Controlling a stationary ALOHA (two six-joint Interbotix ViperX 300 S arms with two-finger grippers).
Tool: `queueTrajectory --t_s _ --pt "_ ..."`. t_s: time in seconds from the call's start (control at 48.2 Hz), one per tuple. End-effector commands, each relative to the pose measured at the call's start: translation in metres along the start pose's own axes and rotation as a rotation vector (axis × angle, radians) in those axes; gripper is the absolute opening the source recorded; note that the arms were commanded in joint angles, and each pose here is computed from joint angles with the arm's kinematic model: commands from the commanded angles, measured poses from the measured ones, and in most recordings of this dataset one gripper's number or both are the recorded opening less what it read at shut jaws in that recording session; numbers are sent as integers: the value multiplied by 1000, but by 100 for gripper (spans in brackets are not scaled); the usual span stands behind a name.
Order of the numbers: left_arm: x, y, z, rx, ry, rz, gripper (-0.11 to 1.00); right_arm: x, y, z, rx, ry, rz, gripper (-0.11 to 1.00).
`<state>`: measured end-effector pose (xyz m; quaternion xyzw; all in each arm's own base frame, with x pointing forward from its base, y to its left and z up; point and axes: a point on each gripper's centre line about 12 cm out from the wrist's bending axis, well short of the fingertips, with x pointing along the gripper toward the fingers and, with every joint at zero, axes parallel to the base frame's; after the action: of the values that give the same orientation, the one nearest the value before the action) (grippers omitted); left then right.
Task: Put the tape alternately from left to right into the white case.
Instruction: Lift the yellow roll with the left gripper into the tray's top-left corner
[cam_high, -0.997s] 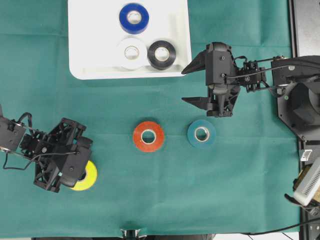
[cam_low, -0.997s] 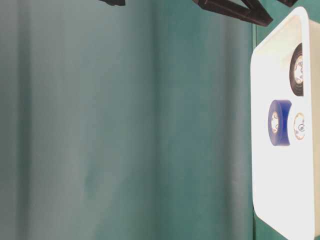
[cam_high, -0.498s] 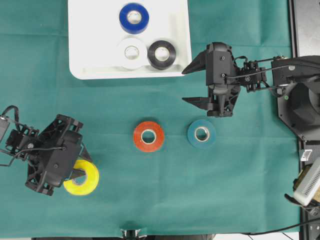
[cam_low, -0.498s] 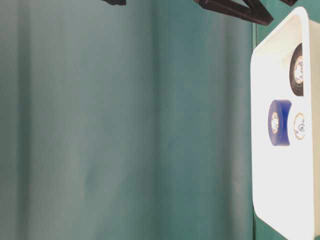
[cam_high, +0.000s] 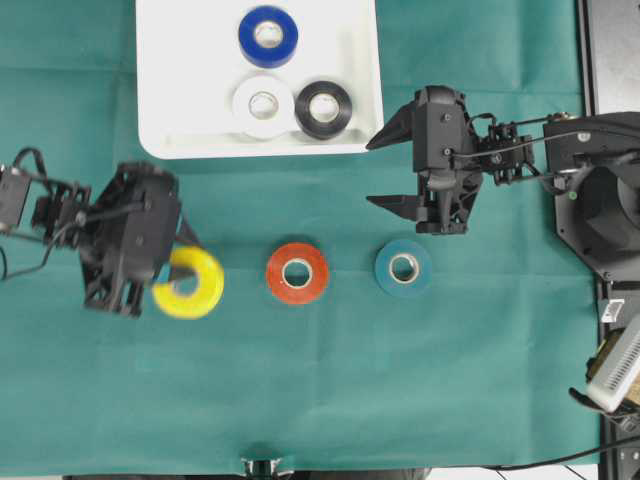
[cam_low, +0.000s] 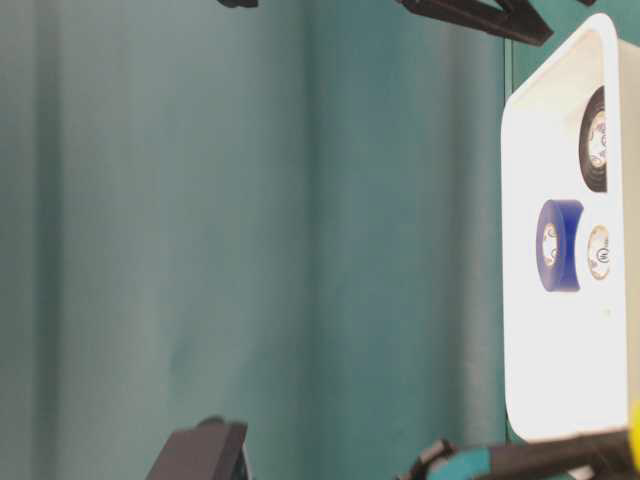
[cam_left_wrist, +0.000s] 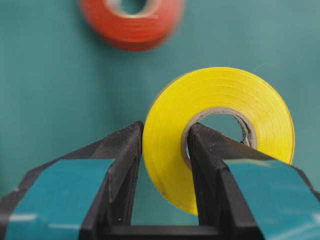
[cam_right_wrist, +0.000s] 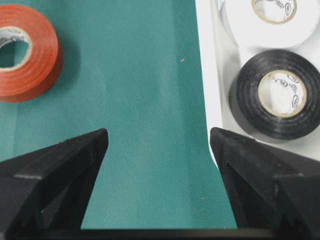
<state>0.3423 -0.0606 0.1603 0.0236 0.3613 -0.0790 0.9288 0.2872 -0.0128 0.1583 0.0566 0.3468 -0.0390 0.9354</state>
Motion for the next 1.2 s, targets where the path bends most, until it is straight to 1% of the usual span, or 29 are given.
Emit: queueTrajectory --t_s 0.0,0.042,0.166,0.415,0.519,0.914,1.059,1.184 --pt "-8 22 11 -31 -42 47 27 -3 1 6 -1 -30 7 87" --pt "-8 34 10 -45 -42 74 27 -3 1 6 -1 -30 7 87" --pt "-11 60 11 -86 -48 131 27 -3 1 6 -1 -28 7 87" --pt "-19 105 7 -158 -51 228 27 -3 1 6 -1 -30 7 87" --pt "-23 121 4 -179 -51 265 27 -3 2 6 -1 -31 8 87" --pt "-42 181 -9 -231 -47 403 27 -3 2 6 -1 -41 13 87" --pt "-46 199 -17 -247 -34 444 27 -3 2 7 -1 -42 14 87" --pt "-45 210 -23 -254 -17 465 27 -3 2 7 -1 -42 14 87"
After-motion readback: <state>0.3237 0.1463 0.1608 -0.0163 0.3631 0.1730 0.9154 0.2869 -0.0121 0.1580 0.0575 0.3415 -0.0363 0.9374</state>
